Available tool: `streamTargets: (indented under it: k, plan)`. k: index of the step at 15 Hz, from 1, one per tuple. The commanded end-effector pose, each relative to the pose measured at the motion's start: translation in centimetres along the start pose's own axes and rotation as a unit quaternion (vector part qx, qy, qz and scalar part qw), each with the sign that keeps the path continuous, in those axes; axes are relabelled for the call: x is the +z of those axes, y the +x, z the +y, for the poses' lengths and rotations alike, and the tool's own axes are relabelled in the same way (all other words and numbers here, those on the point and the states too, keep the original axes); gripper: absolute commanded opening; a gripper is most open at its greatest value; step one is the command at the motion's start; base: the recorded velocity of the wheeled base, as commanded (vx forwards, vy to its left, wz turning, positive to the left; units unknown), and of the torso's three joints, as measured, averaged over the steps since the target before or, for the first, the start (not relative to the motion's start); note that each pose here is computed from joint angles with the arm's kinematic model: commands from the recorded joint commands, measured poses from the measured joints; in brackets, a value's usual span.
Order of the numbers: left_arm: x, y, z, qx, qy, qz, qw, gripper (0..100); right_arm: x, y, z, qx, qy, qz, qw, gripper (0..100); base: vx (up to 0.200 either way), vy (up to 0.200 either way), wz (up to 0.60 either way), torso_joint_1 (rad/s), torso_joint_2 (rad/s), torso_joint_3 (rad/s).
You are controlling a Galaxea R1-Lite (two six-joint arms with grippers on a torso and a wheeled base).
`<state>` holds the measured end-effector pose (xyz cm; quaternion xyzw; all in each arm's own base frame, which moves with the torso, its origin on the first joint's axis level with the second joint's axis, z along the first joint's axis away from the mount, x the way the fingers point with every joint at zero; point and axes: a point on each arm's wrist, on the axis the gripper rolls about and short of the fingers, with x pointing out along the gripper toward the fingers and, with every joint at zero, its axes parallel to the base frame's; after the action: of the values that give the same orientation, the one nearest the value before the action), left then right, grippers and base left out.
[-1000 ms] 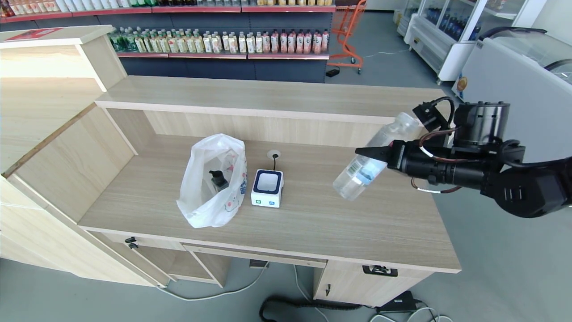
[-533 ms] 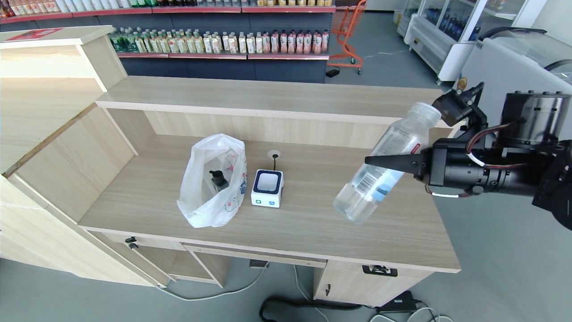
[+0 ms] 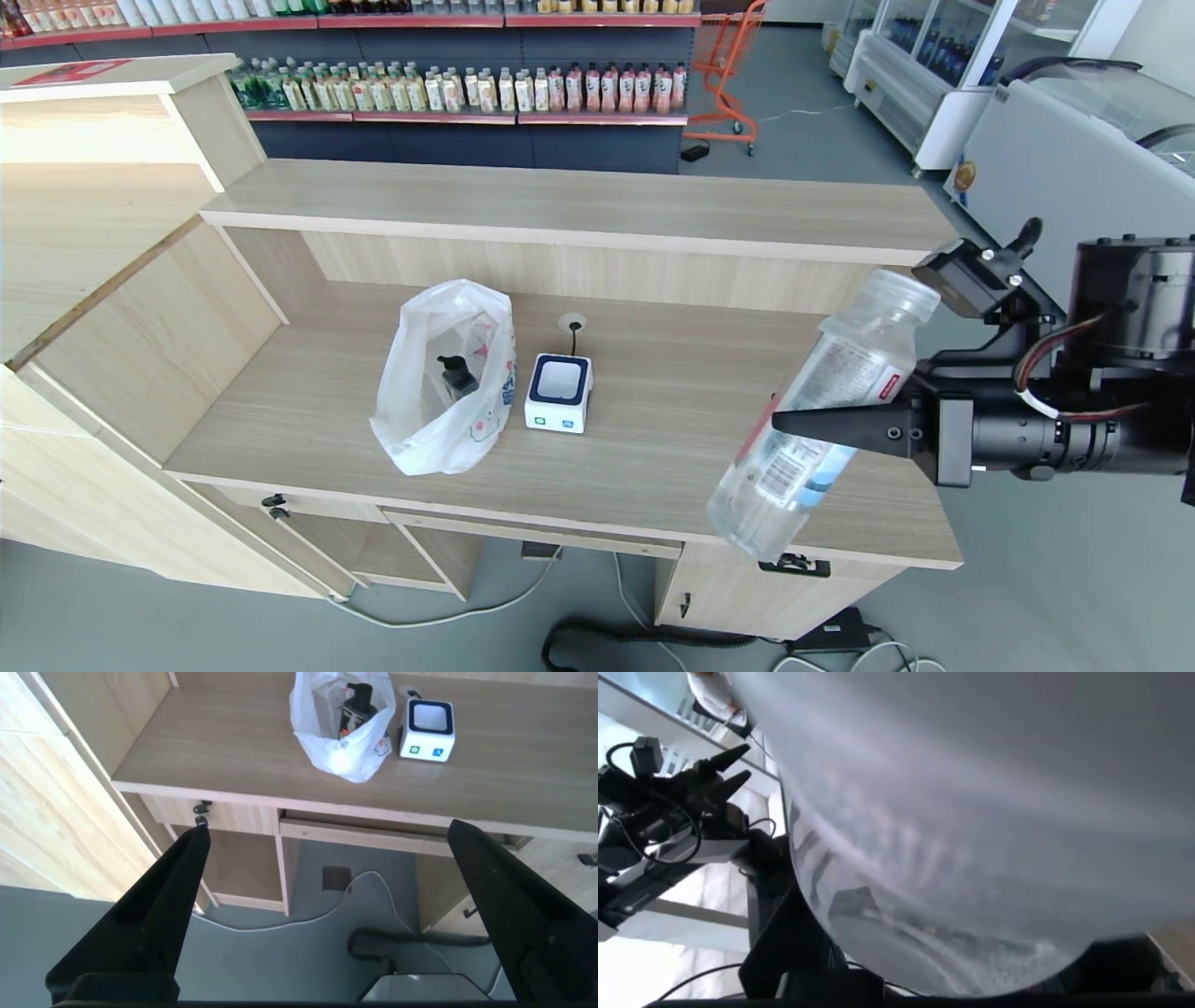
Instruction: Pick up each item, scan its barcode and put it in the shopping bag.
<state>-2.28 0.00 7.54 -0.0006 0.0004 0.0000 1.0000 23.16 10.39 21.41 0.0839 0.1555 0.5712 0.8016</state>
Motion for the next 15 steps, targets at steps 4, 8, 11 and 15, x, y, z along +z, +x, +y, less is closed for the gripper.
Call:
streamTargets:
  k: [4, 8, 11, 15]
  plan:
    - [0.0, 0.0, 0.0, 0.0, 0.0, 0.0, 1.0, 100, 1.2, 0.1, 1.2, 0.064, -0.026, -0.006, 0.998, 0, 0.0, 0.0, 0.0, 0.0, 0.0, 0.0]
    - [0.0, 0.0, 0.0, 0.0, 0.0, 0.0, 1.0, 100, 1.0, 1.4, 1.5, 0.083, -0.026, 0.004, 0.996, 0, 0.0, 0.0, 0.0, 0.0, 0.0, 0.0]
    - [0.0, 0.0, 0.0, -0.001, 0.0, 0.0, 1.0, 100, 0.3, 2.3, 0.1, 0.056, -0.038, 0.012, 0.998, 0, 0.0, 0.0, 0.0, 0.0, 0.0, 0.0]
    - [0.0, 0.0, 0.0, 0.0, 0.0, 0.0, 1.0, 100, 0.2, 3.1, -1.4, 0.015, -0.063, 0.015, 0.998, 0, 0.0, 0.0, 0.0, 0.0, 0.0, 0.0]
